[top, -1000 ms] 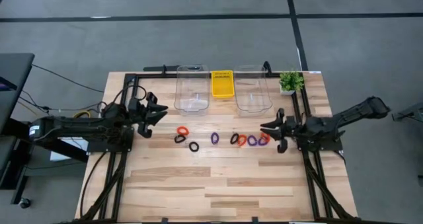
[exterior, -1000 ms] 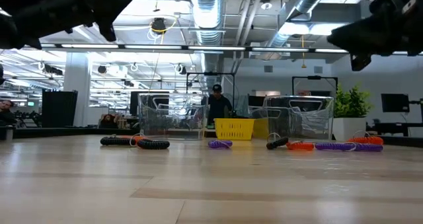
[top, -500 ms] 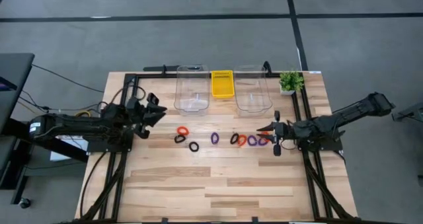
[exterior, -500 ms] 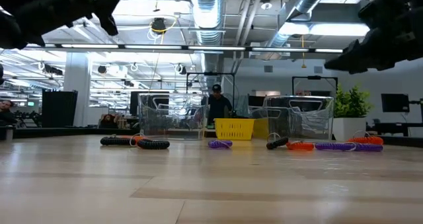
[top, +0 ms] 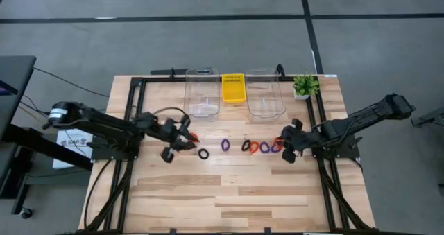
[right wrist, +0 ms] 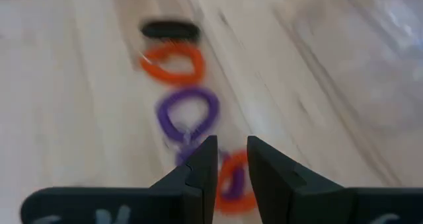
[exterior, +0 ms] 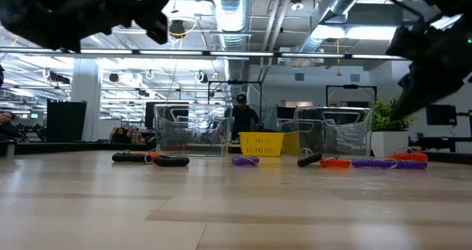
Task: Sort spring keychains
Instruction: Put the right orange spring keychain into the yellow bin
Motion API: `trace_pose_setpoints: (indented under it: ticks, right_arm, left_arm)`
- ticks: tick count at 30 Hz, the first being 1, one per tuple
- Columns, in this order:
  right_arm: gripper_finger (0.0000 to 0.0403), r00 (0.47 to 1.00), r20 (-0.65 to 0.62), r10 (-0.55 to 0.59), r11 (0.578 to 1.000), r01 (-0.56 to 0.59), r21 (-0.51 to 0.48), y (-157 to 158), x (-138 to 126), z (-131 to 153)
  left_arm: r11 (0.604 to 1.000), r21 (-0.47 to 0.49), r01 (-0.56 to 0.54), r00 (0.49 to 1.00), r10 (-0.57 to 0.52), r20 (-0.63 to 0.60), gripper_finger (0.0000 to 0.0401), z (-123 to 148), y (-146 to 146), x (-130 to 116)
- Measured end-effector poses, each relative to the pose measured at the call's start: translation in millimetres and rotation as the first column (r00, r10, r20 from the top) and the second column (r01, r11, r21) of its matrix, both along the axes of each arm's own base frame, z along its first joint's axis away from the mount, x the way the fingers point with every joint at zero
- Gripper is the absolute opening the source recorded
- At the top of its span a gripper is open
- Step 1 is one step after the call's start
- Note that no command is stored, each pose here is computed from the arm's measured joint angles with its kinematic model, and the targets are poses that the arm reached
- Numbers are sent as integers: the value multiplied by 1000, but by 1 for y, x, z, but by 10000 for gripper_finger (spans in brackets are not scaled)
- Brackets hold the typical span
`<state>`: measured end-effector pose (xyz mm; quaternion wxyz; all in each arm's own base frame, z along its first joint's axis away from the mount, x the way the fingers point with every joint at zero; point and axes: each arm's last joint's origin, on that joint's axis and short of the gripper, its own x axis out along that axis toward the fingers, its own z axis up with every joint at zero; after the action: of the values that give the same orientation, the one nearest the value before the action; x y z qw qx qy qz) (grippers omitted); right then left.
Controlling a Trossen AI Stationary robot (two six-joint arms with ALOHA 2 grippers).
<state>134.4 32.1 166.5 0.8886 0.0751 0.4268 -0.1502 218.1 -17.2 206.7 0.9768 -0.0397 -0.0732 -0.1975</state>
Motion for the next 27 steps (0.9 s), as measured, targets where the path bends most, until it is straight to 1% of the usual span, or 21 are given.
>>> trace_pose_setpoints:
  ticks: [3,6,9,13,17,21,27]
  right_arm:
    - [74,996,-58,-66,998,67,15,-1,-2,-6]
    - [74,990,-82,-112,993,115,24,-2,-2,-9]
    - [74,987,-85,-133,990,137,35,-1,-1,-11]
    - [74,988,-88,-129,990,132,39,2,1,-13]
    - [74,992,-66,-105,993,108,49,7,6,-14]
    - [74,995,-54,-84,995,87,51,10,9,-15]
    - [74,995,-60,-80,995,83,48,11,9,-16]
  left_arm:
    - [1000,3,21,998,-21,-64,99,-9,-5,16]
    - [999,2,33,993,-32,-114,99,-18,-9,27]
    - [999,-2,41,989,-41,-142,99,-23,-12,34]
    - [998,-19,56,986,-58,-159,99,-26,-16,38]
    - [998,-19,67,984,-70,-167,99,-28,-20,40]
    - [998,-19,54,983,-57,-177,99,-30,-20,40]
    - [999,-19,31,984,-34,-176,99,-30,-20,41]
